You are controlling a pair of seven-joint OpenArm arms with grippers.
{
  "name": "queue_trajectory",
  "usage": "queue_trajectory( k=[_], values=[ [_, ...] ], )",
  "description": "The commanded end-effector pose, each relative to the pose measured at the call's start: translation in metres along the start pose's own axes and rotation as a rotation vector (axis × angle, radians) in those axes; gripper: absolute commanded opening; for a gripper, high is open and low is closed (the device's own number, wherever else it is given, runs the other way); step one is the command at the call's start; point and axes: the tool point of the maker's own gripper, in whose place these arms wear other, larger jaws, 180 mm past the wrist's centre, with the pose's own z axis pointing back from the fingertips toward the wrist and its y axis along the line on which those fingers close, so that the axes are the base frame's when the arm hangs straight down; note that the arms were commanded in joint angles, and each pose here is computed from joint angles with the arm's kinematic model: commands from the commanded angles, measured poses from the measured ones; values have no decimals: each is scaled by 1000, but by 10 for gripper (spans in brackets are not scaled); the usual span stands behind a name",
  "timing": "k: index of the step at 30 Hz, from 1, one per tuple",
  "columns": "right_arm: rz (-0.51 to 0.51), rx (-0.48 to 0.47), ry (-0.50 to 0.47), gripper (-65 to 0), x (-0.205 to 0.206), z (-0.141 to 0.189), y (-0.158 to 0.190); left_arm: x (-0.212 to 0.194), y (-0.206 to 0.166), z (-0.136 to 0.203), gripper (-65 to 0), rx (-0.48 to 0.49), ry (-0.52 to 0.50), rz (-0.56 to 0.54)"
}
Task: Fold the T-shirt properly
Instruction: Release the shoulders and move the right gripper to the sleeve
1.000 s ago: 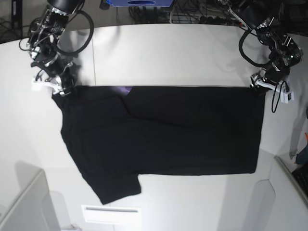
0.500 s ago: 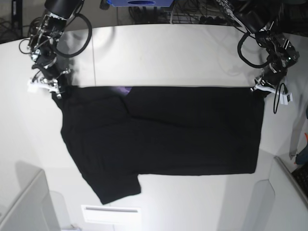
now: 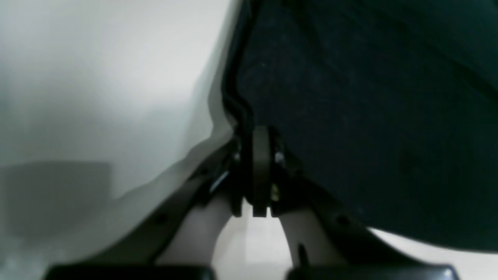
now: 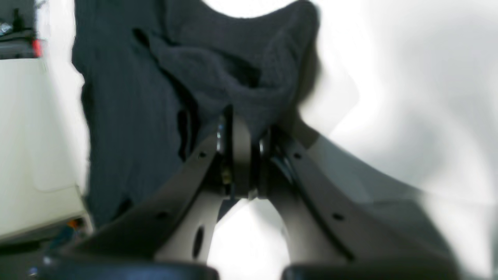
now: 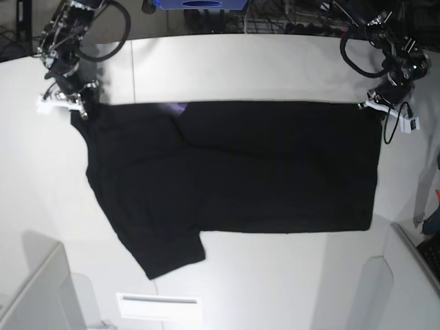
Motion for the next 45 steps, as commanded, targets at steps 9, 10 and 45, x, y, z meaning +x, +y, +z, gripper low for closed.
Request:
queue_trajectory(
  k=[9, 10, 45],
  values=[
    [85, -121, 14, -650, -12, 55, -39, -27, 16, 34, -650, 60, 63, -114],
    [94, -128, 16, -650, -13, 61, -41, -29, 18, 38, -650, 67, 66, -123],
    [105, -170, 39, -423, -33, 90, -53, -67, 49, 85, -504, 164, 153, -171]
  ],
)
